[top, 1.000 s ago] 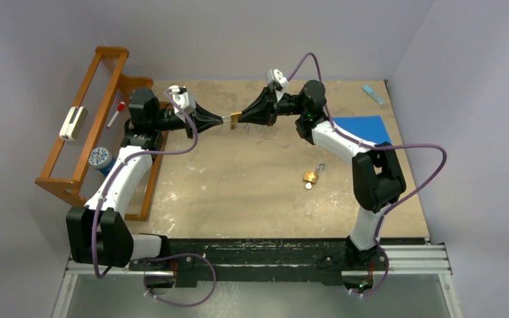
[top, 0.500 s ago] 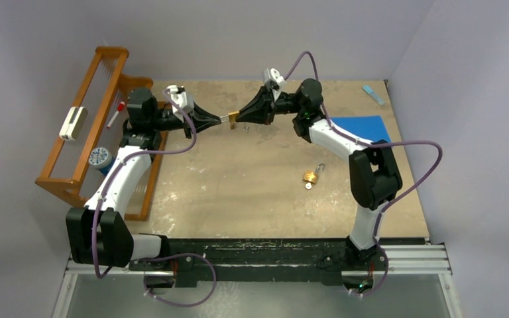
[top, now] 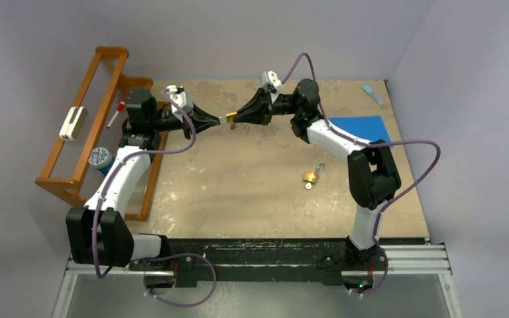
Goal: Lock with the key
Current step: Lock the lock.
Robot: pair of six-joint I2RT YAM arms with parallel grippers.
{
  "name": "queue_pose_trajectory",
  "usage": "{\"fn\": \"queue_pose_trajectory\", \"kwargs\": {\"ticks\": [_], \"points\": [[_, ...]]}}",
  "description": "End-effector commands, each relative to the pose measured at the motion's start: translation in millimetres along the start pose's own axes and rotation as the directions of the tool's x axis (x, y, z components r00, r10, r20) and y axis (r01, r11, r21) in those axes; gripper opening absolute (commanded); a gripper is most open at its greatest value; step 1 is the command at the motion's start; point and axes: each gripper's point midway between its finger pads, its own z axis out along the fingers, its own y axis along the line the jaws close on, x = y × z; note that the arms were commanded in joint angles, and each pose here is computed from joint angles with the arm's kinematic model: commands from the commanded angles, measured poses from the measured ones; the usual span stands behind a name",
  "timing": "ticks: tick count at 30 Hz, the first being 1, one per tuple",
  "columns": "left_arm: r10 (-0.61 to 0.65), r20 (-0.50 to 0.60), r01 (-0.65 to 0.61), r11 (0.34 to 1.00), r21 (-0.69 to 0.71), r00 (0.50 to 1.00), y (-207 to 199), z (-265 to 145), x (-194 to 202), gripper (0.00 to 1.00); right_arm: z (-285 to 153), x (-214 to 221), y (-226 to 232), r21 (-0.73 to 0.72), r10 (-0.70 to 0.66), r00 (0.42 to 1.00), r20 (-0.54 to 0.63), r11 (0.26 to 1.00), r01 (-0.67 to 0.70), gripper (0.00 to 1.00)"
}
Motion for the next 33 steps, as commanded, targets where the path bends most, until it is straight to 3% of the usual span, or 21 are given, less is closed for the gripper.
{"fn": "queue_pose_trajectory", "kwargs": {"ticks": [1,22,33], "points": [[0.050,0.052,-0.058,0.987,0.152,0.997,-32.7,11.9,-16.1,0.00,24.4,-41.8,9.4,0.036,-0.142,0.988,0.064,0.990,0.140,0.00],[0.095,0.053,-0.102,0.984,0.144,0.994,-32.5,55.3,-23.1,0.00,47.4,-28.0,21.9,-0.030,-0.067,0.993,0.101,0.997,0.071,0.00],[0.097,0.059,-0.105,0.982,0.159,0.994,-36.4,56.5,-25.0,0.00,51.0,-28.0,26.8,-0.053,-0.053,0.994,0.096,0.997,0.058,0.00]]}}
